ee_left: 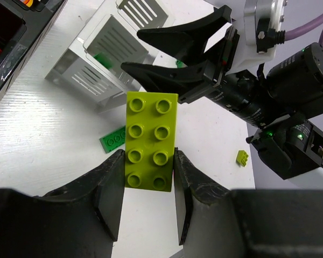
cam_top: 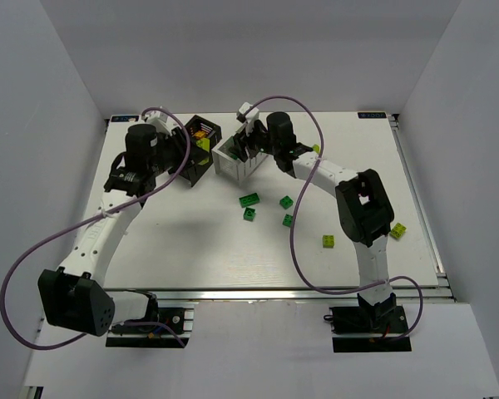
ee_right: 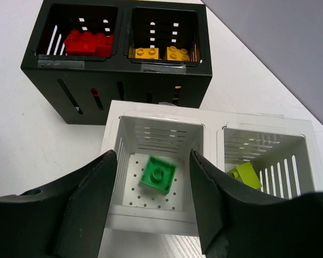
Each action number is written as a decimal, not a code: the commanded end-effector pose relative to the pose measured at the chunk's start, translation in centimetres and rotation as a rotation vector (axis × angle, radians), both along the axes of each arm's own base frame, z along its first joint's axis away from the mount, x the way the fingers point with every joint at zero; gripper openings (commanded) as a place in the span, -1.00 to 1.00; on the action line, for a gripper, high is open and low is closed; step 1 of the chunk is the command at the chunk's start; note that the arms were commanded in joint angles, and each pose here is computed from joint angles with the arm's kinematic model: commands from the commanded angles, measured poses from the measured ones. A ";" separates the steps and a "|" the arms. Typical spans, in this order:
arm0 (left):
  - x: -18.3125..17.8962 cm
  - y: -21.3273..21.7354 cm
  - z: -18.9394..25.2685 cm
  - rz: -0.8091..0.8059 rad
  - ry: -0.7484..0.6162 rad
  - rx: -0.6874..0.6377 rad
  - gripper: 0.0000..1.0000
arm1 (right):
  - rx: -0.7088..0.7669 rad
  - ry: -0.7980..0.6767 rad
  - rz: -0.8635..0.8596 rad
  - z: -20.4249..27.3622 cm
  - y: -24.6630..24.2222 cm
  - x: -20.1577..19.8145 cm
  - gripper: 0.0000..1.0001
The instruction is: Sort the legos into containers by color
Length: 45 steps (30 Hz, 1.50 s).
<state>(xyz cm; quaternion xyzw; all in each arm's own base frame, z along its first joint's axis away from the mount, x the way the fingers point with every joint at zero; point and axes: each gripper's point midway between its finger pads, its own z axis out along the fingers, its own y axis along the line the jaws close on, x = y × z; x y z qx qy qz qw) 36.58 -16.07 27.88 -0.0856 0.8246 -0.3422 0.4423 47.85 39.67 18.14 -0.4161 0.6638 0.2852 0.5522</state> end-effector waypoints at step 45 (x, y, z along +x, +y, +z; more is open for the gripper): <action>18.9 -12.2 -6.3 -0.064 0.203 -0.098 -0.39 | 0.011 0.002 -0.084 6.8 -24.3 -11.3 -0.58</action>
